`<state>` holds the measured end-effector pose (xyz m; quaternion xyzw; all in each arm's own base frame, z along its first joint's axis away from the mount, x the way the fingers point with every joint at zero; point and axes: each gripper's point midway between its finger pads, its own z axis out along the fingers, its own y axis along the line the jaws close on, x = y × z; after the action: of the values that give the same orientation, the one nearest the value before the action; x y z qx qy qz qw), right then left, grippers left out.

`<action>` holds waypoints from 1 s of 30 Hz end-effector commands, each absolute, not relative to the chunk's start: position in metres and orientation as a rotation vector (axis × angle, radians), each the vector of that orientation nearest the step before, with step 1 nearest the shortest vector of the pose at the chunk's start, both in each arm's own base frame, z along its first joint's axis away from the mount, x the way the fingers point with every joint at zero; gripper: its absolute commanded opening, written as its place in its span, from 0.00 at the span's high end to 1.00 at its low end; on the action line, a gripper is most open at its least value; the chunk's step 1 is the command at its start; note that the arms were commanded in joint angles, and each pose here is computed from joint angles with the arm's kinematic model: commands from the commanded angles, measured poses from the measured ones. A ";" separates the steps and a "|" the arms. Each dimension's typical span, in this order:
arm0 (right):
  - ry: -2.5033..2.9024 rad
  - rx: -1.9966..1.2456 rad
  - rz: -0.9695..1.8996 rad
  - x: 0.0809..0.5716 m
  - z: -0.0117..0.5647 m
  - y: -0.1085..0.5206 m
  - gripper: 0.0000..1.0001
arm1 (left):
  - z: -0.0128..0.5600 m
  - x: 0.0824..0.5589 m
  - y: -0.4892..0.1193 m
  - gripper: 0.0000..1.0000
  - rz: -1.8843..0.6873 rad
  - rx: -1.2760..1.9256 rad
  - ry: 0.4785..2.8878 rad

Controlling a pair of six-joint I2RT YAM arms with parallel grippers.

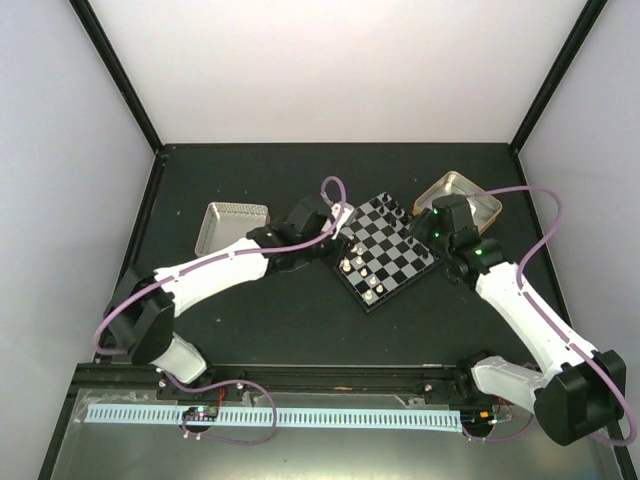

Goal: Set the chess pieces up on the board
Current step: Place the chess piece on the chessboard.

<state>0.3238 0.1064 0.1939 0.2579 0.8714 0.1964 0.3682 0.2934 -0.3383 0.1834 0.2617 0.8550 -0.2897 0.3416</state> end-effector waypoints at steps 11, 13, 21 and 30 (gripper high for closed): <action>2.229 0.667 0.223 0.317 0.186 0.066 0.38 | 0.117 0.267 -0.363 0.98 -0.470 0.889 2.414; 2.233 0.667 0.225 0.317 0.184 0.066 0.38 | 0.108 0.265 -0.366 0.98 -0.464 0.901 2.424; 2.256 0.665 0.235 0.317 0.175 0.069 0.38 | 0.083 0.276 -0.370 0.99 -0.375 0.914 2.432; 2.274 0.656 0.243 0.318 0.172 0.073 0.38 | 0.072 0.283 -0.377 0.97 -0.355 0.938 2.431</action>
<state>0.3160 0.0753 0.1739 0.2557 0.8876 0.0996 0.3699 0.2698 -0.3639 0.0605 0.3371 0.9040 -0.1328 0.2270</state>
